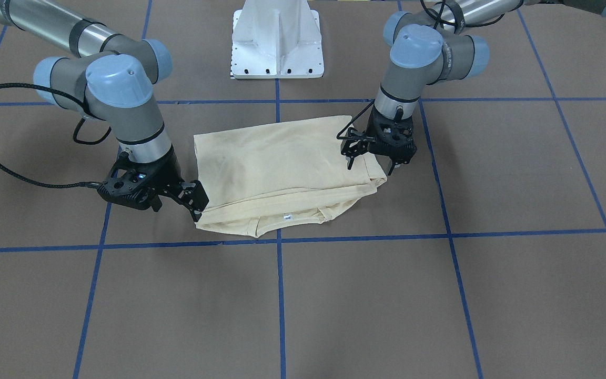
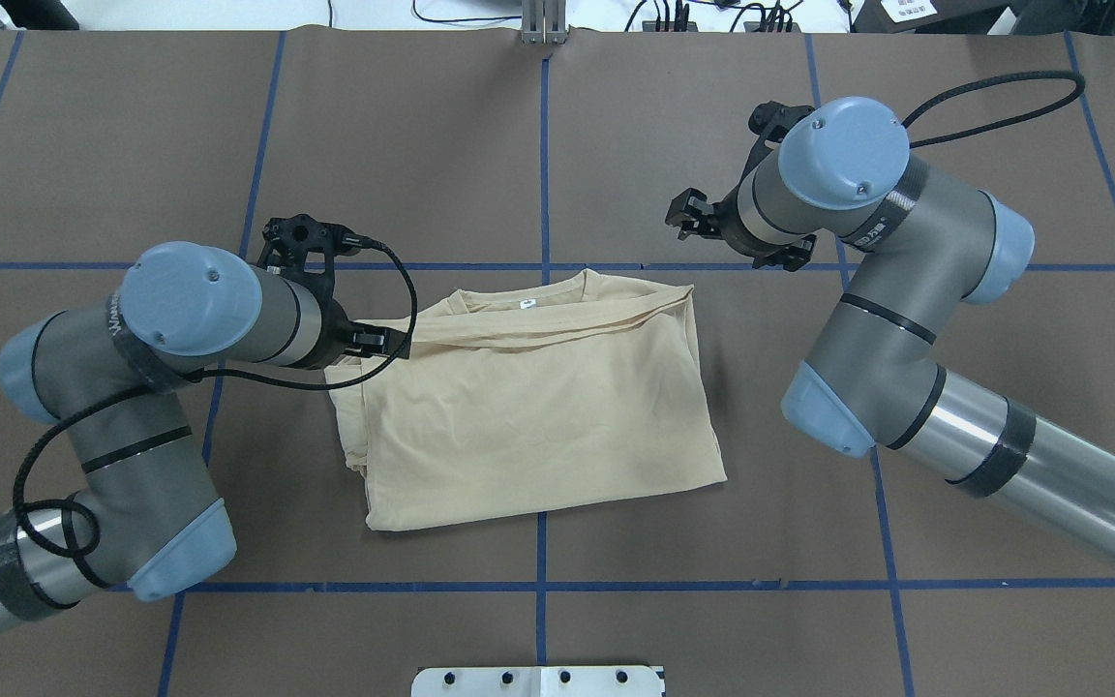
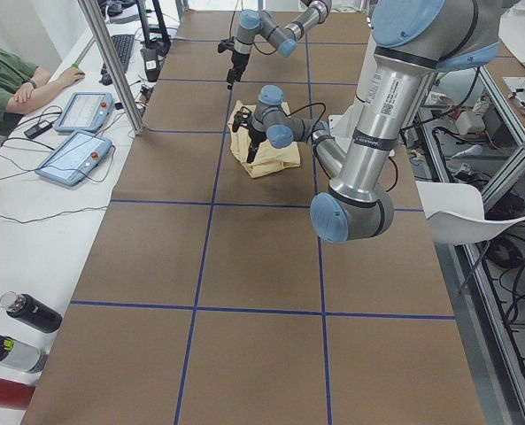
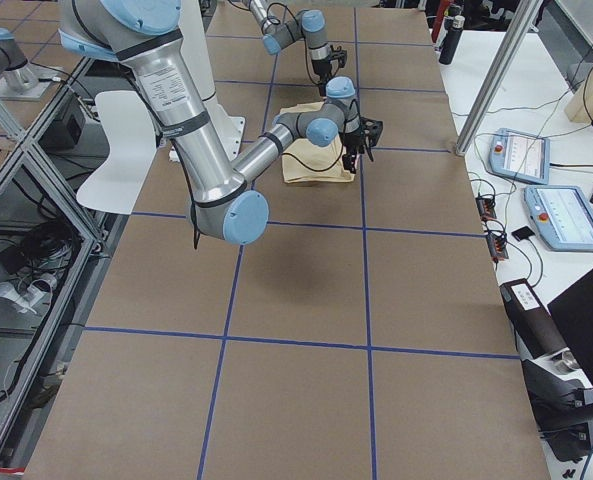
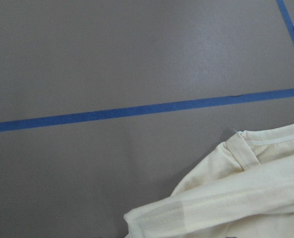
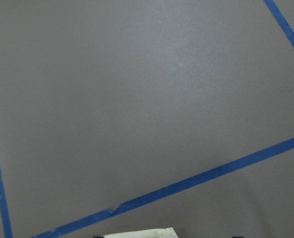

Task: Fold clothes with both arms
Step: 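Draw both arms back from the folded shirt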

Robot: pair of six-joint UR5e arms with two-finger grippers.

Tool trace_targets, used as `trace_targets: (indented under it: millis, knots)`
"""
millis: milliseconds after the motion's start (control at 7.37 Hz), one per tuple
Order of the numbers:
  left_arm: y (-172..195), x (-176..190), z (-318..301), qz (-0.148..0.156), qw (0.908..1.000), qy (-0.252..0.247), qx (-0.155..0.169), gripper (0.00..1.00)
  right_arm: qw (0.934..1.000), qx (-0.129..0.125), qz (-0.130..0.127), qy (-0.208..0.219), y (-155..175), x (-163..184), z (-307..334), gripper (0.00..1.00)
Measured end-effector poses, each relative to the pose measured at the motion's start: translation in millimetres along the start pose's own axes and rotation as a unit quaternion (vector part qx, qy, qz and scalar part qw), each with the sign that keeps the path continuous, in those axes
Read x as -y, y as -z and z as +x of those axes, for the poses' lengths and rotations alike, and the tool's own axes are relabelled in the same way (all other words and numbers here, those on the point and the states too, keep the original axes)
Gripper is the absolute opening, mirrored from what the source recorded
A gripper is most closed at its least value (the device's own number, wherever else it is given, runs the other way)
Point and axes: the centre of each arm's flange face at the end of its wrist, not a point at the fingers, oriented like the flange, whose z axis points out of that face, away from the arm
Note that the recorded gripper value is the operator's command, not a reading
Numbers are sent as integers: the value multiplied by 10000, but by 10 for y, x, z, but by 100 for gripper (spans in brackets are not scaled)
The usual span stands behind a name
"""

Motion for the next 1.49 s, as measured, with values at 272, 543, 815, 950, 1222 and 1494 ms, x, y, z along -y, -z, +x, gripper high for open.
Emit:
trace_targets:
  millis: [272,543,815,950,1222,1494]
  knots:
    - [181,-536,85,-300,9991,-105,-268,100,9998,-89,5,200,-25,130,204,100]
    - [153,-1080,310,-682,9968,-57,-414,85,9997,-90,14,236,-19,147,233,100]
    - [49,-1338,399,-892,9952,-79,-396,70,9997,-79,20,236,-10,150,231,100]
    - [-25,-1407,401,-960,9947,-92,-347,67,9997,-62,26,229,3,148,218,100]
    - [-141,-1461,405,-1031,9942,-102,-272,53,9997,-51,27,223,9,141,209,100]
    - [-169,-1464,422,-1041,9942,-102,-267,17,9997,-52,27,225,8,140,212,100]
